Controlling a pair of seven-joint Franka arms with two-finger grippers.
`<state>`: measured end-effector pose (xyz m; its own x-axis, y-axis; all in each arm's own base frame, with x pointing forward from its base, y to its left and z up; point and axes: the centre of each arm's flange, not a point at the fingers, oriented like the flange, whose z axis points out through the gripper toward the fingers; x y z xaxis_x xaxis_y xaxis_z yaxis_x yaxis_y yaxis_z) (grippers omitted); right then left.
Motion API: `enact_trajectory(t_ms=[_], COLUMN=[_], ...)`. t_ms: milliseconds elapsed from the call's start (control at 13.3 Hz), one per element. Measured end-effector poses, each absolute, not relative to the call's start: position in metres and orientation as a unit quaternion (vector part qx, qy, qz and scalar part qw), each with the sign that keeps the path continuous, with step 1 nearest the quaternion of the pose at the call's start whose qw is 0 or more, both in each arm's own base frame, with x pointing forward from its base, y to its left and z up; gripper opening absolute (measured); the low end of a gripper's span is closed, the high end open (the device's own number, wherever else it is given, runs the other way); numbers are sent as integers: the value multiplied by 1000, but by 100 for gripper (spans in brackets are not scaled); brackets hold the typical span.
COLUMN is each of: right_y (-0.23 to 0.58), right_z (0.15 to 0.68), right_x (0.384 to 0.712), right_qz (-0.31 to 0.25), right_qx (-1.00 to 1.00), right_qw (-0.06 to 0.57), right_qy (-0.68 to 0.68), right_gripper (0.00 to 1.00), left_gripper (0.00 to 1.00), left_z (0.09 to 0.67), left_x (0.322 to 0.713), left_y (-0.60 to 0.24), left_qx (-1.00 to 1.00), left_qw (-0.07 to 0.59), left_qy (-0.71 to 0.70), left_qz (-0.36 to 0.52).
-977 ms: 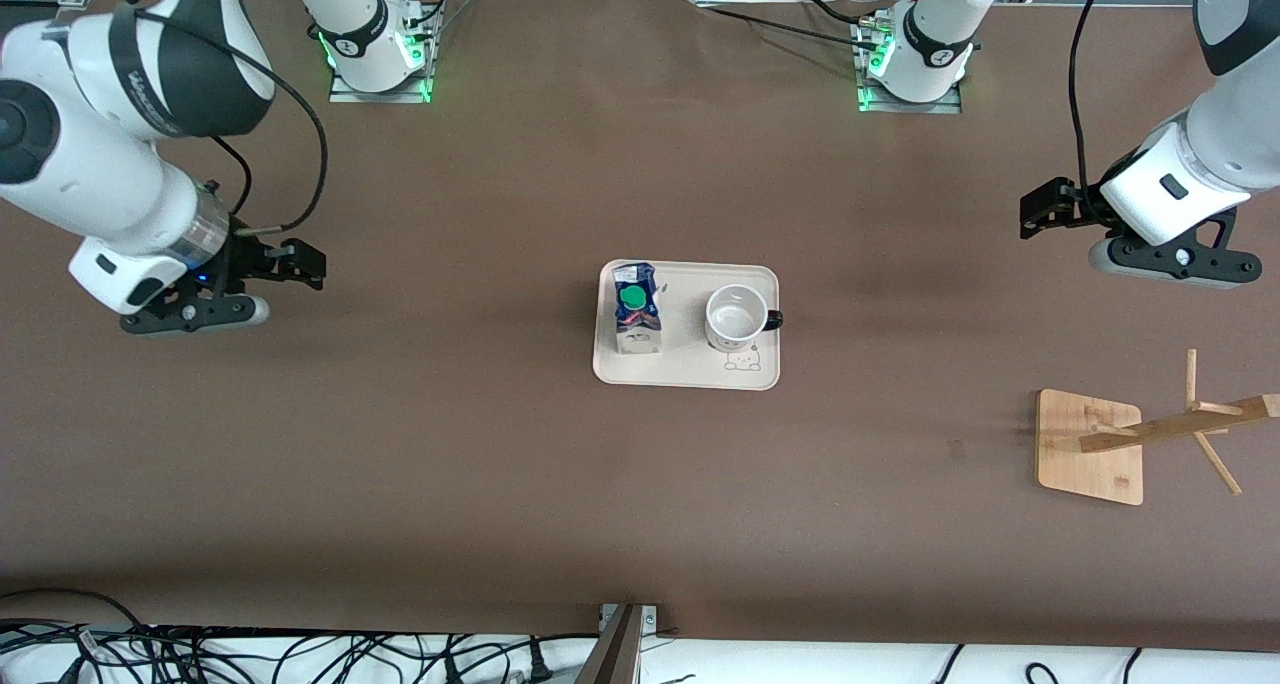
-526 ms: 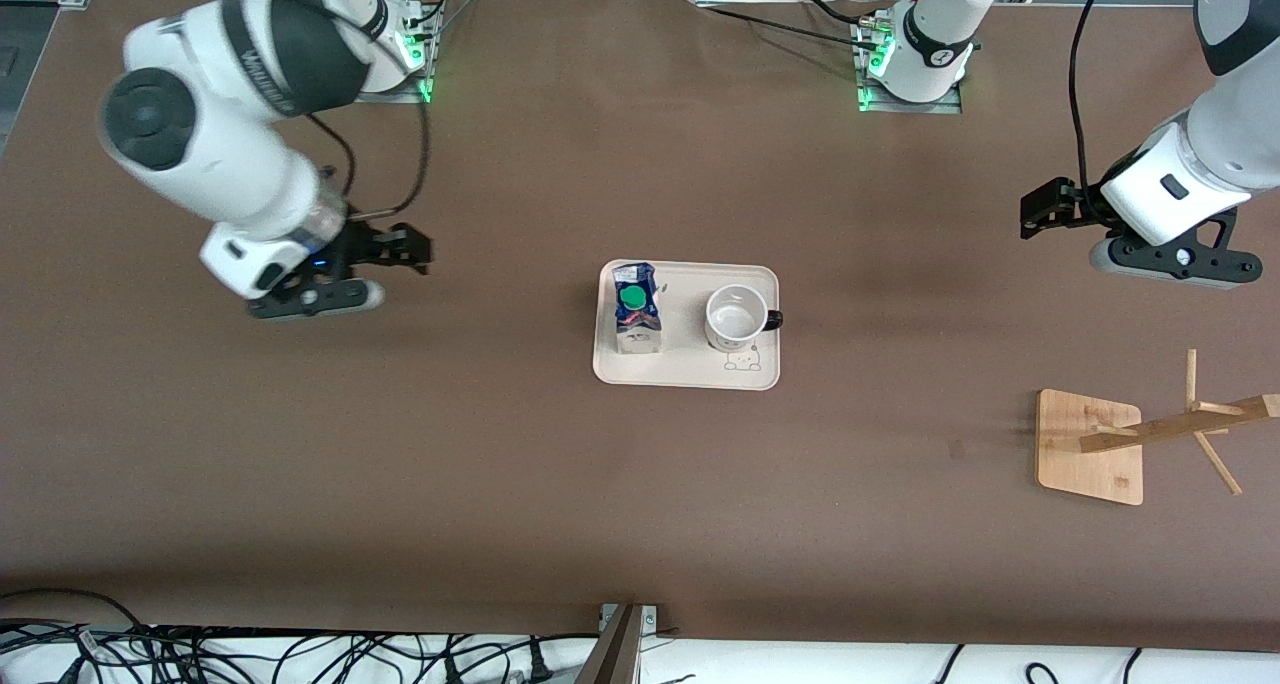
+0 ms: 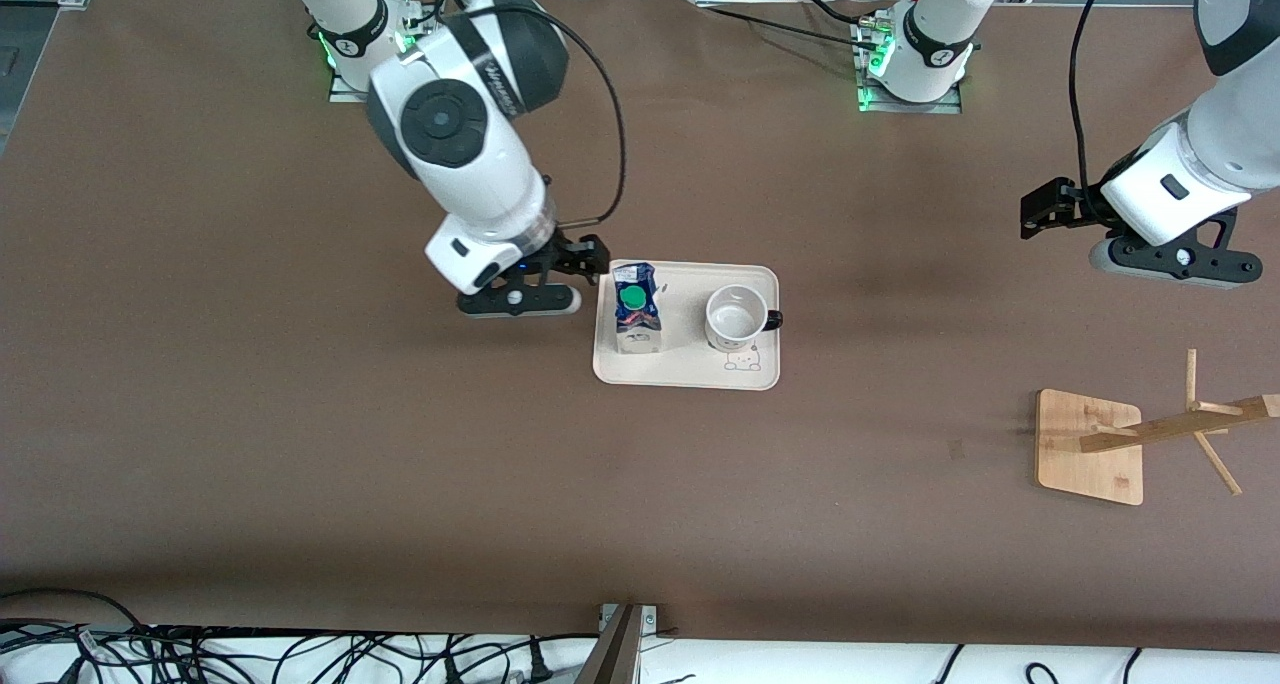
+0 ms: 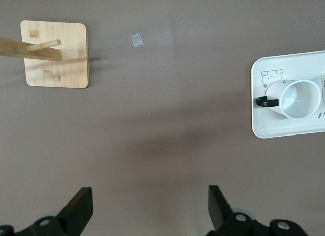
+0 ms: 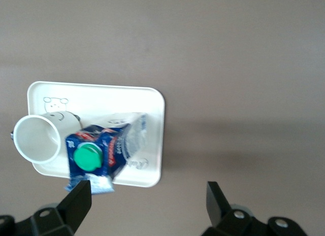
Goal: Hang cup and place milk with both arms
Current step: 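Lower the right gripper and grasp the blue milk carton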
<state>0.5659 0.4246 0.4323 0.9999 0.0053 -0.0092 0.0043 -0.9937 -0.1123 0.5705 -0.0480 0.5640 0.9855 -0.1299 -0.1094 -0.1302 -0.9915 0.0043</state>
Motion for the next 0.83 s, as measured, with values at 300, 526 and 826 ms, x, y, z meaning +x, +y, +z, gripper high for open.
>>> enact_trajectory(t_ms=[300, 526, 826], right_y=[465, 481, 497], right_z=[396, 383, 359], right_x=[555, 549, 543], right_qz=[-8, -15, -17], right_qx=[-998, -997, -997], right_qw=[67, 73, 75], right_qy=[-4, -6, -11], right_gripper=[100, 100, 100], left_gripper=[100, 100, 100], left_z=[564, 564, 564], left_x=[571, 571, 571], left_y=[-48, -48, -48], left_qx=[-996, -996, -996], left_qw=[1, 1, 1], left_qy=[65, 65, 65], left_qz=[55, 55, 55])
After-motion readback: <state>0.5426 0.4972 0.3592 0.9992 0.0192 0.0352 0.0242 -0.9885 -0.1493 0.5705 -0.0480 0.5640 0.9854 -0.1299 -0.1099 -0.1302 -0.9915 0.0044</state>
